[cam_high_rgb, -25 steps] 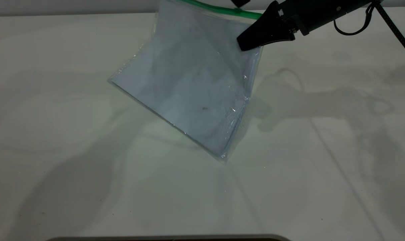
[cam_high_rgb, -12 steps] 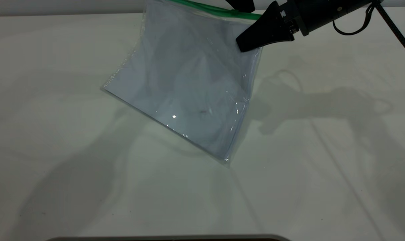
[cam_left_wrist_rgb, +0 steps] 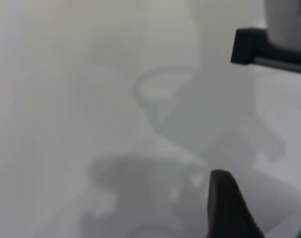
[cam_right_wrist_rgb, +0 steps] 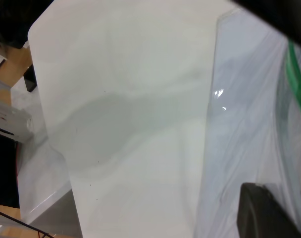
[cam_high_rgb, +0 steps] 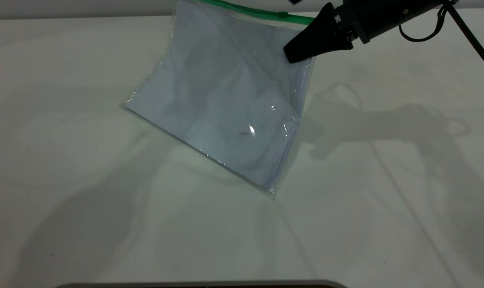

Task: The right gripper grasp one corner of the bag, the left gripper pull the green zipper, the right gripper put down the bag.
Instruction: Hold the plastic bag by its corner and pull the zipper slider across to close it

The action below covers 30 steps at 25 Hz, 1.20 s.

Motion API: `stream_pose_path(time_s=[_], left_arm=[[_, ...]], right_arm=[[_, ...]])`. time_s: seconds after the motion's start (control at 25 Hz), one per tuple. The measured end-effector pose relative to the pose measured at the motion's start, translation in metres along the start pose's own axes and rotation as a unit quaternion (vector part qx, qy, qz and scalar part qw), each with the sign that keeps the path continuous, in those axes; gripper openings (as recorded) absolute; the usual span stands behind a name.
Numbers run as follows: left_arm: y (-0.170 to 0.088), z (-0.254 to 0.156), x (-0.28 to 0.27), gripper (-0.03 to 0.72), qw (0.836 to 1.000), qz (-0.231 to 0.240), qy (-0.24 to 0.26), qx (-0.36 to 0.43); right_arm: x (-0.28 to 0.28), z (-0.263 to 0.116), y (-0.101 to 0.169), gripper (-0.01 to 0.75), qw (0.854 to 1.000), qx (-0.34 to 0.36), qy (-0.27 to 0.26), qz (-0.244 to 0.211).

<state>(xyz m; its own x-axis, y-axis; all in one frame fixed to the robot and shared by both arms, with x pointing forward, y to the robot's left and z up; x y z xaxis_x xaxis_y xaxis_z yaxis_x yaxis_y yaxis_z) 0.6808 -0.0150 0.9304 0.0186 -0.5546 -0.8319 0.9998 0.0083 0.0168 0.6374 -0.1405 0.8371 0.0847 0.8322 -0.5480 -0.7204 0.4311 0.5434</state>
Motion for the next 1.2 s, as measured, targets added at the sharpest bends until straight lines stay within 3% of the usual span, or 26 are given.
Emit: stream_pose_path(time_s=[0.48, 1.04, 1.2], left_arm=[[-0.005, -0.011, -0.002, 0.43, 0.999, -0.024, 0.037, -0.03], [-0.007, -0.019, 0.019, 0.43, 0.997, -0.051, 0.029, -0.051], [-0.006, -0.02, 0.021, 0.392, 0.997, -0.051, 0.026, -0.047]], right_arm=[[0.0, 0.0, 0.0, 0.035, 1.0, 0.0, 0.0, 0.0], [0.0, 0.0, 0.0, 0.035, 1.0, 0.0, 0.001, -0.001], [0.0, 0.0, -0.001, 0.035, 1.0, -0.001, 0.002, -0.005]])
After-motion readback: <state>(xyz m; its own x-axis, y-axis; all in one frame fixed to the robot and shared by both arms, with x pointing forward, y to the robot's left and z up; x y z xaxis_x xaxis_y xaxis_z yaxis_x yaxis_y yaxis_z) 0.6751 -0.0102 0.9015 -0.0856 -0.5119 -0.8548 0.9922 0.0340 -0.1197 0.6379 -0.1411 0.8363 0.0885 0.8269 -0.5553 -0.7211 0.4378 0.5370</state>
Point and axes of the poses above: a point on each arm's last joint axis where the gripper is mounted, x pointing out along that axis toward the gripper, y along the wrist's bending axis when the last joint is at zero, z = x × y, the point moved 3 cm from there along x, pointing out along that axis toward the gripper, and after that the axes turned 4 degrees about x, right-handed, at the moved point
